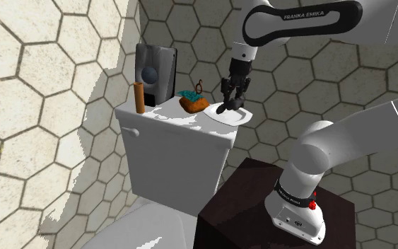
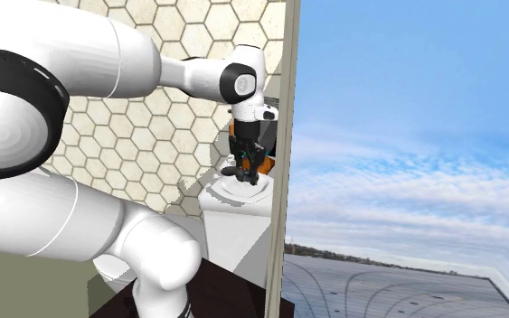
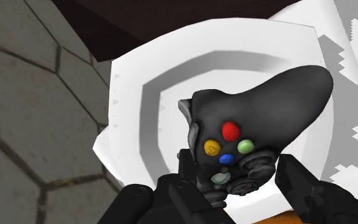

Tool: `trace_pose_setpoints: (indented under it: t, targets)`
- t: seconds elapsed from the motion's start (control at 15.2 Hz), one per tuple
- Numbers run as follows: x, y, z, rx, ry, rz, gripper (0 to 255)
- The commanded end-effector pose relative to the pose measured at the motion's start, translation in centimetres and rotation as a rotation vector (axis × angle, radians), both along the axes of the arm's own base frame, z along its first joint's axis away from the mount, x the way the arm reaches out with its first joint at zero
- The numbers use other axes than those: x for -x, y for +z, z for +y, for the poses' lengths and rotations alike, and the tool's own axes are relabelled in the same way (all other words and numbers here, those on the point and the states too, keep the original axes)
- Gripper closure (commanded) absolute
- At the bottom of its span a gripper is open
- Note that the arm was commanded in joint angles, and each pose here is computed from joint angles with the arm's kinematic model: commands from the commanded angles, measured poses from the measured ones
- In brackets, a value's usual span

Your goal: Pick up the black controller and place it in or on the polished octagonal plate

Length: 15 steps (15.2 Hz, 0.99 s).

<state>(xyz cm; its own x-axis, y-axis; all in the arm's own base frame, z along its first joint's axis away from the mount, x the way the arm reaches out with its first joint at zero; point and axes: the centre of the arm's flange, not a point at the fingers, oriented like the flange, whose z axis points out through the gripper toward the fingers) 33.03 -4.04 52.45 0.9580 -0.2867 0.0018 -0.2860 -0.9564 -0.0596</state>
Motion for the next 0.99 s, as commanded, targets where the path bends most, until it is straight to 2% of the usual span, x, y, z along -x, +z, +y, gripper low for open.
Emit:
trace_pose_setpoints:
  t: [0.0, 0.13, 0.66, 0.73, 0.92]
  targets:
    - [0.0, -0.9, 0.0, 0.000, 0.000, -0.001, 255]
    - [0.0, -2.3, 0.0, 0.000, 0.000, -0.001, 255]
    - [0.0, -2.3, 0.0, 0.000, 0.000, -0.001, 255]
    - [-0.1, -2.3, 0.0, 0.000, 0.000, -0.001, 0]
    - [-0.1, -2.4, -0.1, 0.000, 0.000, -0.001, 0]
